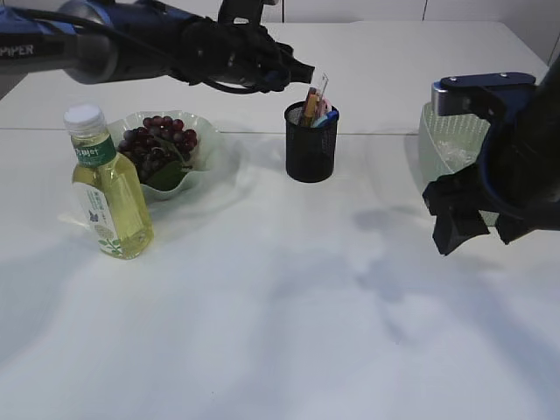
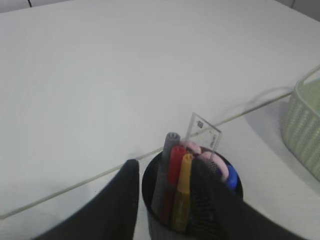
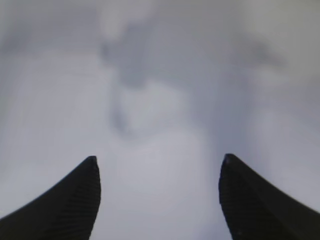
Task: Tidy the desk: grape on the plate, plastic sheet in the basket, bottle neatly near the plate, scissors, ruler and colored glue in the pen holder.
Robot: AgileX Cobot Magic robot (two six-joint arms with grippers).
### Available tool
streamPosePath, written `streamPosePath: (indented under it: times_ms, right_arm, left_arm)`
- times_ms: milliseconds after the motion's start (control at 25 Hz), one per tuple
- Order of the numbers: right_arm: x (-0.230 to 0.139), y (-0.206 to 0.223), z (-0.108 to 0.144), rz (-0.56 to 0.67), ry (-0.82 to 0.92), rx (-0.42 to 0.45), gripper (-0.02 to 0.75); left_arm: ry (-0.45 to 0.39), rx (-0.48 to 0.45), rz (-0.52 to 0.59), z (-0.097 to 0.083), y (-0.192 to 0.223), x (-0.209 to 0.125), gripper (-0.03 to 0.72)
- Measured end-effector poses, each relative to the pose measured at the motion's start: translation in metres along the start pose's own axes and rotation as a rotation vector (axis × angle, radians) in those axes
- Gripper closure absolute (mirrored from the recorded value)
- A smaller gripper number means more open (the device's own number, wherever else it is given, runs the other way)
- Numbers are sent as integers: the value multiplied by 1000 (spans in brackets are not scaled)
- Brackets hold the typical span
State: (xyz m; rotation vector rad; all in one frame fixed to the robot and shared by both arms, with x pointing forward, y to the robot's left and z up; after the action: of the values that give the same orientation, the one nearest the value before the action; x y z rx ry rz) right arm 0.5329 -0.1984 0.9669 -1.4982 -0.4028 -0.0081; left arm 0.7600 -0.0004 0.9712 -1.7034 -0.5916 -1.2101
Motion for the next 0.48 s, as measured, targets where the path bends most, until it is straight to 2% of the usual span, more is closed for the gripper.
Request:
streamPosePath:
  times_ms: [200, 480]
  right_arm:
    - [-2, -6, 1, 29, 3, 3, 163]
    - [-9, -11, 2, 92, 8, 8, 163]
  left_arm:
    - [-5, 30, 75, 5, -29, 18, 333]
    - [-44, 76, 97, 17, -98, 69, 188]
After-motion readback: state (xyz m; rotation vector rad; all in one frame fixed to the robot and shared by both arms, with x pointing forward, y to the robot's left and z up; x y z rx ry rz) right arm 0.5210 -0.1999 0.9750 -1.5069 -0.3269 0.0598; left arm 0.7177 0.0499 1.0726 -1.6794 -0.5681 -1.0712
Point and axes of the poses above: a point on each arm's last joint axis where the gripper is mounted, y pointing out along that axis toward the gripper, z along the wrist's bending axis when the last joint is at zero, x = y × z, the point moved 7 cm from there along y, pointing out along that axis toward the gripper, and after that the axes turned 3 degrees about -y, right-handed, at the moved point
